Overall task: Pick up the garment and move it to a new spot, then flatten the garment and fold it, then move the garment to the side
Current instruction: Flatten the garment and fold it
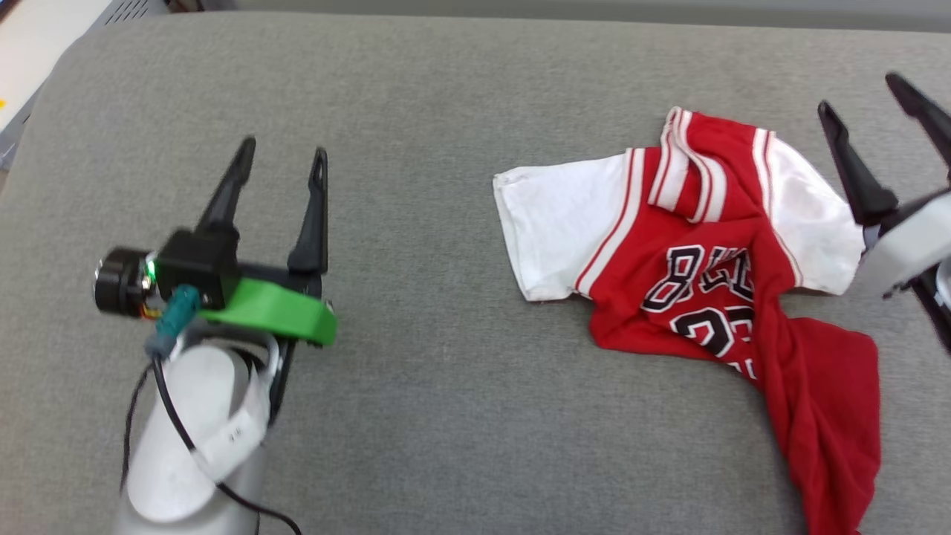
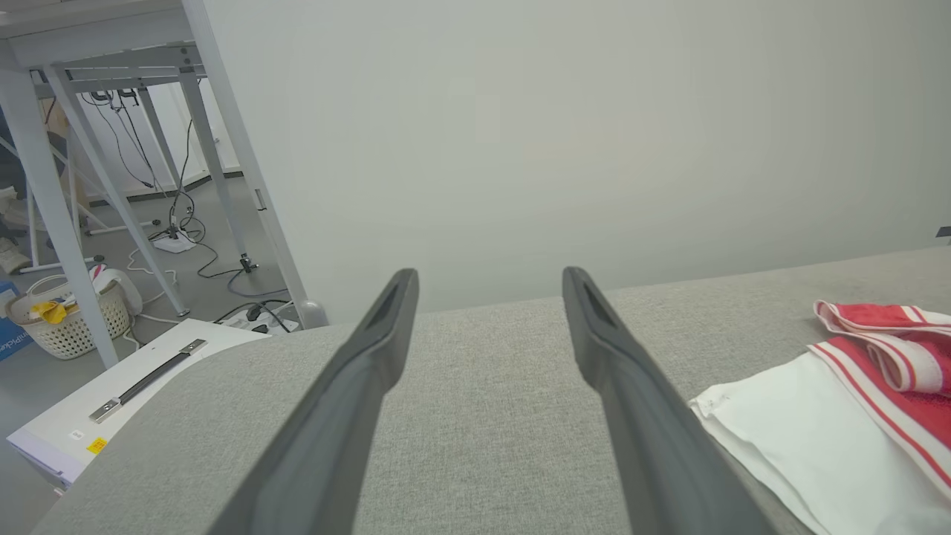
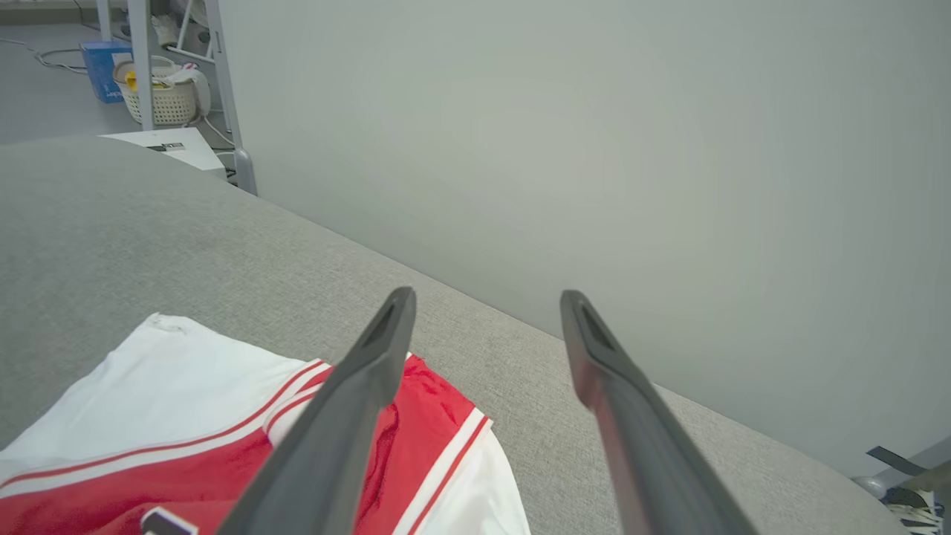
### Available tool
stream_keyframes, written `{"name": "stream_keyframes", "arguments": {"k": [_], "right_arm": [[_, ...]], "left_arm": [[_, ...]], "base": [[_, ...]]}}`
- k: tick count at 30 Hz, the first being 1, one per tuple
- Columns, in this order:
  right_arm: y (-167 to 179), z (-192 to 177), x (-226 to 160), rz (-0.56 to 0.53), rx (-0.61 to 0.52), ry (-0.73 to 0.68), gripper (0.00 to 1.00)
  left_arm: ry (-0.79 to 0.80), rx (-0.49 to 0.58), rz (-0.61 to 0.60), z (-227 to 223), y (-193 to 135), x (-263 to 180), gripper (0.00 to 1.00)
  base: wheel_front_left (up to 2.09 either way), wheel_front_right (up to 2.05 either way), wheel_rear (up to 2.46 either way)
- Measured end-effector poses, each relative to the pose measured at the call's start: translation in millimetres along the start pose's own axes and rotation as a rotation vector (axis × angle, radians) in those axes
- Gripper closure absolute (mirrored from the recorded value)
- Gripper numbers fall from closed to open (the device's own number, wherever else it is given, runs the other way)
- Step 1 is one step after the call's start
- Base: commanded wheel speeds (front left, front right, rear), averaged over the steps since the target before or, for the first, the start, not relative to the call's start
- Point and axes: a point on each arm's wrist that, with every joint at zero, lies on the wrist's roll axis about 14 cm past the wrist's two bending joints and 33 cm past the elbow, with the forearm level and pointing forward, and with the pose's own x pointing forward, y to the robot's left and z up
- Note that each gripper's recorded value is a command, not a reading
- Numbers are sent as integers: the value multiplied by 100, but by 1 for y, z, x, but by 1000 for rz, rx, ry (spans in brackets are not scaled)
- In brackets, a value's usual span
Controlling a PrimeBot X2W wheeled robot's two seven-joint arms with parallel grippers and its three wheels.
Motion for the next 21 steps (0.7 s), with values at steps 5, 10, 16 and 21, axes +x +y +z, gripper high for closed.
{"name": "stream_keyframes", "arguments": {"k": [5, 10, 16, 21], "right_arm": [[-3, 2, -57, -167, 36, -65, 0], [-3, -8, -86, -249, 75, -52, 0], [-1, -29, -107, -300, 103, 5, 0], [-3, -40, -111, -312, 92, 44, 0]], "left_arm": [[-7, 19, -172, 36, -35, 54, 0], [48, 32, -306, 44, -68, 80, 0], [246, 36, -470, 27, -110, 102, 0], [503, 77, -580, -9, -135, 103, 0]], "base": [[0, 0, 0], [0, 0, 0], [0, 0, 0], [0, 0, 0]]}}
